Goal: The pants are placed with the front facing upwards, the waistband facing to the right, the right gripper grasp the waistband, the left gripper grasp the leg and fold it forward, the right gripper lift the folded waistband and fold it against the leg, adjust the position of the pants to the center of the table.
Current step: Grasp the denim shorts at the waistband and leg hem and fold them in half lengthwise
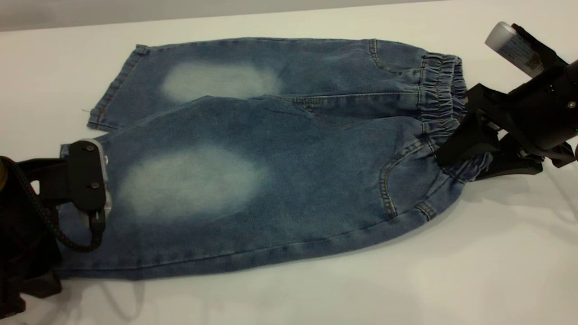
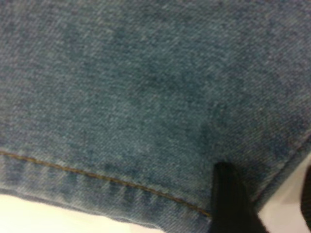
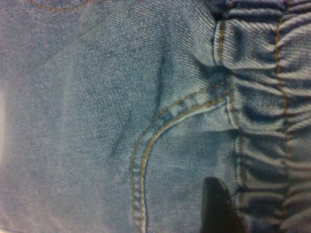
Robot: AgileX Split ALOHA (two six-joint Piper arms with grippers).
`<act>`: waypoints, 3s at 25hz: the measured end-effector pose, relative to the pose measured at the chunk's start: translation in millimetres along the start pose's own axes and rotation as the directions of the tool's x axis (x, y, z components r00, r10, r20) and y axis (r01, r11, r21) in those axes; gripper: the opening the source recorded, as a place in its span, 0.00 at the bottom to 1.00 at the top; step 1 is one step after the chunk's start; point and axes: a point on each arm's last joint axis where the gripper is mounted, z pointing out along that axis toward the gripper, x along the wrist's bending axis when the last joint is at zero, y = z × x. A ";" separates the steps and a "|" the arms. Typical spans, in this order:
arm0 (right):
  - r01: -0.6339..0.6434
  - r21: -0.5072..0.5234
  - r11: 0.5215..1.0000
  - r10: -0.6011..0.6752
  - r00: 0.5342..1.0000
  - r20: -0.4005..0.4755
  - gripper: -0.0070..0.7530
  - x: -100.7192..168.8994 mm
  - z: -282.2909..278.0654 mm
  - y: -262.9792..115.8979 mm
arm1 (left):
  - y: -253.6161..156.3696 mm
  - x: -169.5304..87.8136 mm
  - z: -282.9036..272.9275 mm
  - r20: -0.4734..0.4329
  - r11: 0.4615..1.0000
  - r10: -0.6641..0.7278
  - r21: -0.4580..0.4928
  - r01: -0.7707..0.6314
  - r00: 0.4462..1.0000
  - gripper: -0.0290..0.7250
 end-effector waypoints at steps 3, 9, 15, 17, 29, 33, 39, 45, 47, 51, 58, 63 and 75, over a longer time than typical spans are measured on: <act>0.000 0.000 1.000 0.000 1.000 0.000 0.45 0.0 0.0 0.0 | -1.3 0.3 -0.9 -0.004 0.999 0.031 0.012 -0.031 1.000 0.52; 0.001 0.000 1.000 -0.001 1.000 0.001 0.45 -0.1 0.0 0.0 | -0.7 4.2 -7.3 -0.043 0.999 0.037 0.003 -0.036 0.998 0.52; 0.001 -0.002 1.000 -0.001 1.000 0.009 0.45 -0.8 0.0 0.2 | -0.3 9.0 -20.1 -0.098 0.999 0.039 -0.016 -0.041 0.994 0.52; 0.001 -0.003 1.000 -0.001 1.000 0.010 0.45 -0.9 0.0 0.3 | -0.2 9.0 -19.5 -0.098 0.999 0.044 -0.015 -0.046 0.994 0.52; 0.001 -0.003 1.000 -0.001 1.000 0.010 0.45 -0.9 0.0 0.3 | -8.4 14.2 -15.2 -0.090 1.000 0.027 -0.003 -0.027 0.996 0.52; 0.001 -0.002 1.000 -0.001 1.000 0.009 0.45 -0.8 0.0 0.2 | -9.2 14.8 -14.3 -0.088 1.000 0.019 -0.005 -0.020 0.996 0.52; 0.001 -0.001 1.000 -0.001 1.000 0.003 0.45 -0.3 0.0 0.1 | -6.3 14.8 -10.5 -0.088 0.999 0.022 -0.029 -0.025 0.996 0.52; 0.001 0.000 1.000 -0.001 1.000 0.002 0.45 -0.2 0.0 0.0 | -6.1 13.2 -2.8 -0.063 1.000 0.023 -0.017 -0.024 0.998 0.52; 0.001 0.000 1.000 -0.001 1.000 0.002 0.45 -0.2 0.0 0.0 | -6.2 12.8 -0.9 -0.056 1.000 0.024 -0.012 -0.025 0.998 0.52; 0.001 0.000 1.000 -0.001 1.000 0.002 0.45 -0.2 0.0 0.0 | -6.4 12.7 -0.5 -0.053 1.000 0.024 -0.009 -0.025 0.998 0.52; 0.001 0.000 1.000 -0.001 1.000 0.001 0.45 -0.1 0.0 0.0 | -6.8 11.3 3.7 -0.038 1.000 0.028 0.000 -0.028 0.999 0.48; 0.001 0.000 1.000 -0.001 1.000 0.001 0.45 -0.1 0.0 0.0 | -6.6 10.3 6.6 -0.029 1.000 0.031 0.003 -0.031 0.999 0.41; 0.001 0.002 1.000 -0.001 1.000 -0.007 0.44 0.6 0.0 -0.2 | -4.6 10.8 7.6 -0.035 1.000 -0.015 -0.019 0.015 0.999 0.11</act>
